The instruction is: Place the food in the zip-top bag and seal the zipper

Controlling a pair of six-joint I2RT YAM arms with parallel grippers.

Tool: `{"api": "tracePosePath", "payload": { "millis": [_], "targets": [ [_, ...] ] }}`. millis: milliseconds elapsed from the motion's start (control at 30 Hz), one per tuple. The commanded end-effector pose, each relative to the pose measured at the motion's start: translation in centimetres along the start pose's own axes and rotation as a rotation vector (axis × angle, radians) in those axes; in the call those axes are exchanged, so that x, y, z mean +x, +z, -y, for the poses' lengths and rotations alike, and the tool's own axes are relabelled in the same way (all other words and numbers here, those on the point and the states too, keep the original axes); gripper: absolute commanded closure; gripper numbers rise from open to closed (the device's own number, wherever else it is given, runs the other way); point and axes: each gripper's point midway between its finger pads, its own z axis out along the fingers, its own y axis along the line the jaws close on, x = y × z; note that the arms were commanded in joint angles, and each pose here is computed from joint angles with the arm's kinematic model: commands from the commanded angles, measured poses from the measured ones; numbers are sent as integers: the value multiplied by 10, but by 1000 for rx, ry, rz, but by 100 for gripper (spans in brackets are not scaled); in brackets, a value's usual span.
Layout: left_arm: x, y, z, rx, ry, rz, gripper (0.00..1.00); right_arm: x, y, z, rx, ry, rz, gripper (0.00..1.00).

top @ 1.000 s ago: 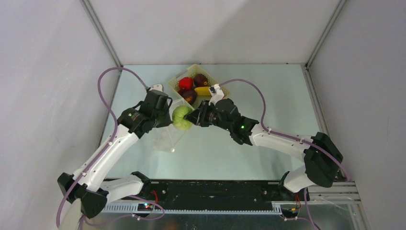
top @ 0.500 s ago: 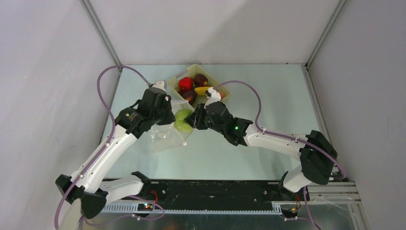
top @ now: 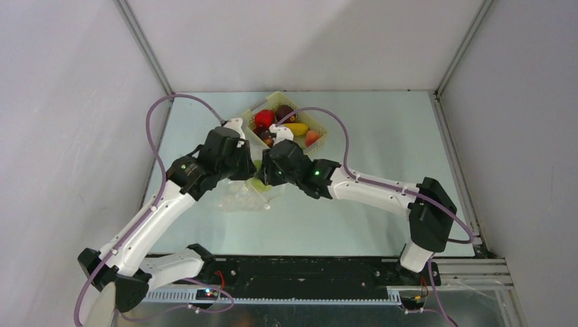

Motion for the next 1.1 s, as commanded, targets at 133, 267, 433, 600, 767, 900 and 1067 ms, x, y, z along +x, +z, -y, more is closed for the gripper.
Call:
{"api": "tracePosePath", "payload": {
  "millis": [133, 267, 433, 600, 767, 900, 1067],
  "targets": [
    [-10, -8, 7, 49, 25, 63, 100, -15, -2, 9, 110, -1, 23, 83],
    [-10, -5, -9, -46, 14, 57, 100, -21, -8, -10, 14, -42, 36, 56],
    [-8, -2, -16, -80, -3, 44, 100, -24, -18, -22, -62, -67, 38, 35],
    [-14, -6, -26, -113, -32, 69, 100, -39, -39, -38, -150, -90, 89, 13],
    [-19, -11, -36, -144, -54, 98, 100, -58, -62, -46, -195, -139, 150, 1],
    [-22, -14, -41, -160, -68, 110, 100, -66, -79, -52, -240, -165, 172, 1],
    [-27, -20, -53, -207, -91, 136, 100, -88, -96, -41, -222, -158, 257, 0]
  ]
}}
